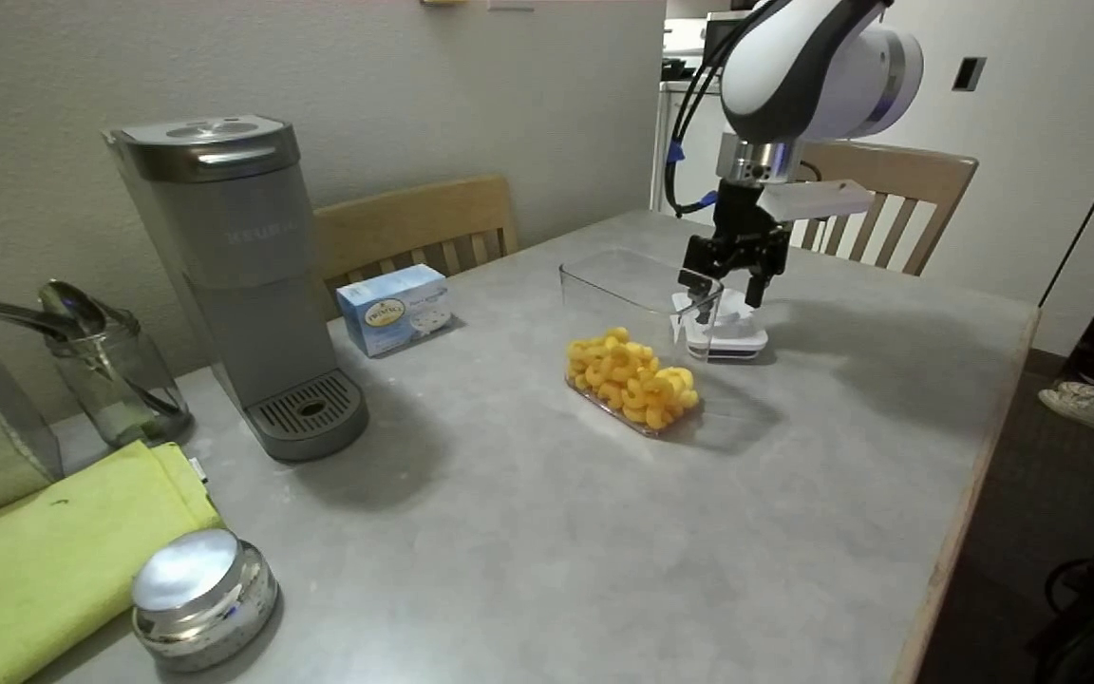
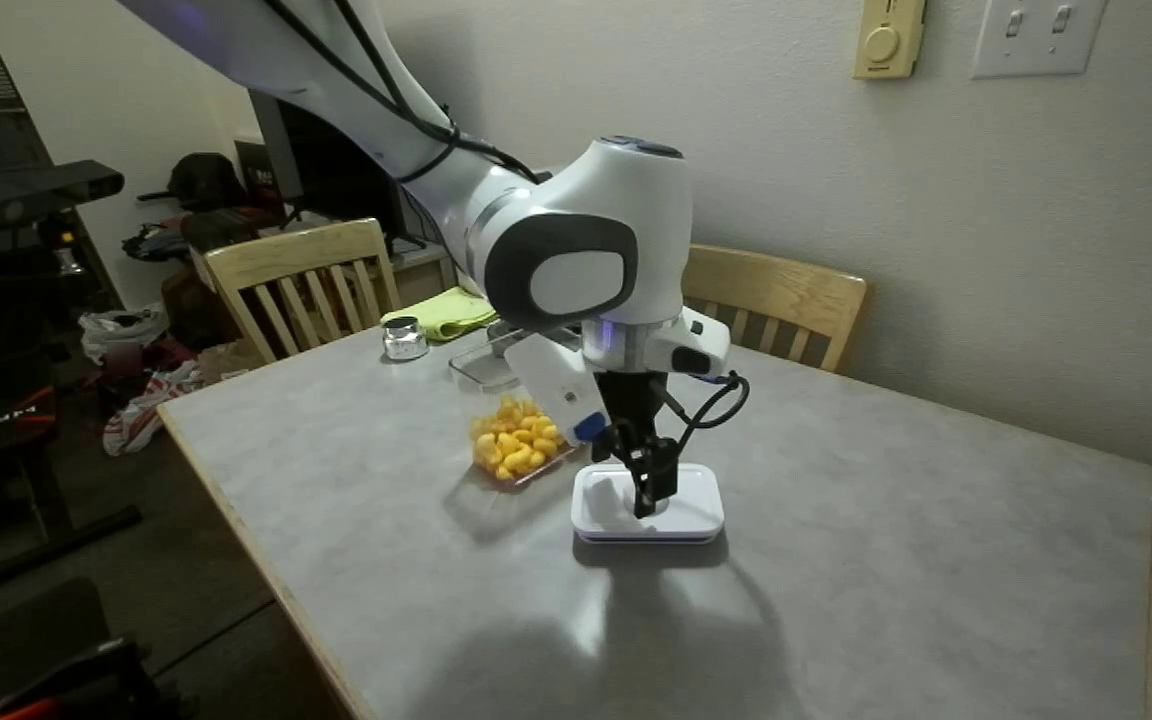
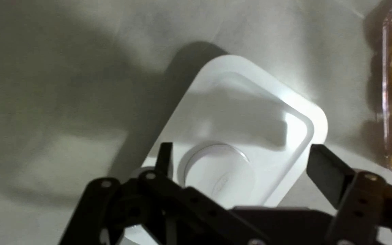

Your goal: Pick the lid on the table and put it on the storage jar

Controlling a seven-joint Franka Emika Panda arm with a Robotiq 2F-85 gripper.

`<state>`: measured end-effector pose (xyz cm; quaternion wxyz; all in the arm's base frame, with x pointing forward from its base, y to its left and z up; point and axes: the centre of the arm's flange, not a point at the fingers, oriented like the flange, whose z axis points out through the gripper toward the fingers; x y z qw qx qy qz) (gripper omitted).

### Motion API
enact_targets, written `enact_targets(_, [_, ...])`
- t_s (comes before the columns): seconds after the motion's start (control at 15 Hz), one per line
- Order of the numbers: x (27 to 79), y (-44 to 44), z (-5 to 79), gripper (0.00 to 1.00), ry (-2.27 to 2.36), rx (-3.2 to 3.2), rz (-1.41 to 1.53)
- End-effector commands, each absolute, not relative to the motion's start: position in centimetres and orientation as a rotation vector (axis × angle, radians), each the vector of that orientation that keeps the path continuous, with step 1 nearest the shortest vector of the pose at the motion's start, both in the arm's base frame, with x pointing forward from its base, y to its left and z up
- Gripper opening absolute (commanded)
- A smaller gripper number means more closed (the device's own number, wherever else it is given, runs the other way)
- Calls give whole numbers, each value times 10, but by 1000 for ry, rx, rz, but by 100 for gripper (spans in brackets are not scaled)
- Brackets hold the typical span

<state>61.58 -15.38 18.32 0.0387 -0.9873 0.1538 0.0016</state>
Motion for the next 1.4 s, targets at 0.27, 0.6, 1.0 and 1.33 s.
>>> enact_targets(0.27, [623, -156, 177, 100, 436, -3039, -56])
enact_targets(0.6, [635, -160, 175, 100, 439, -3039, -120])
enact_targets(1.0, [643, -167, 169, 100, 464, -3037, -135])
enact_targets(1.33, [647, -174, 169, 66, 488, -3035, -149])
